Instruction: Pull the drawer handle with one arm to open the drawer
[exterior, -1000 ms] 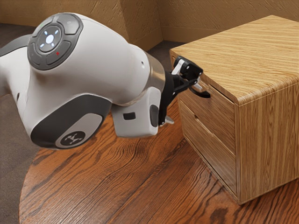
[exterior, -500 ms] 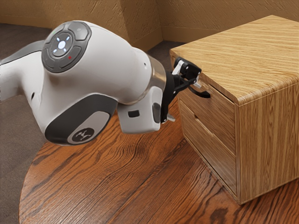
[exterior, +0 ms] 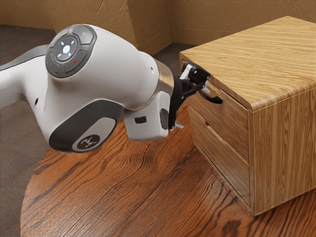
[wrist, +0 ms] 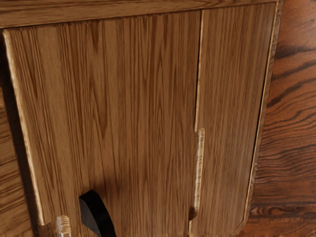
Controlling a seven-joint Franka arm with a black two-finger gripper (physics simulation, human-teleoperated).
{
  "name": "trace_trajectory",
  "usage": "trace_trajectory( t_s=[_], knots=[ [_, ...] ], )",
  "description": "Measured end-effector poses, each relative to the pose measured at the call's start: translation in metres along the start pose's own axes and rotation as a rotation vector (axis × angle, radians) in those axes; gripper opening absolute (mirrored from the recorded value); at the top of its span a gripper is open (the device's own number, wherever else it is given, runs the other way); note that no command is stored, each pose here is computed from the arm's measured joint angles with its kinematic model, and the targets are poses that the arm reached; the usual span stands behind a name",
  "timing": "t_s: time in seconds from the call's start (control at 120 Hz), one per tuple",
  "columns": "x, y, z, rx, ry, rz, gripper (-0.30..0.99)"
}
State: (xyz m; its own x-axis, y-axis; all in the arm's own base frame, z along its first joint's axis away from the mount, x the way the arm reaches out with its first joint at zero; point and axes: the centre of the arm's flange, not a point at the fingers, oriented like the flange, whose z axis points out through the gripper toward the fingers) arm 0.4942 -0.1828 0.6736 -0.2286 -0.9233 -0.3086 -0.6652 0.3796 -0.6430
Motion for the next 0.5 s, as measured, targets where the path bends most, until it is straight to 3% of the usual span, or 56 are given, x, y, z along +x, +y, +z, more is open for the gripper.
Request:
trace_trajectory(
  t_s=[0.5],
  knots=[
    [-0.007,-0.003,0.019,0.029,0.01,-0.01,0.67]
  ],
)
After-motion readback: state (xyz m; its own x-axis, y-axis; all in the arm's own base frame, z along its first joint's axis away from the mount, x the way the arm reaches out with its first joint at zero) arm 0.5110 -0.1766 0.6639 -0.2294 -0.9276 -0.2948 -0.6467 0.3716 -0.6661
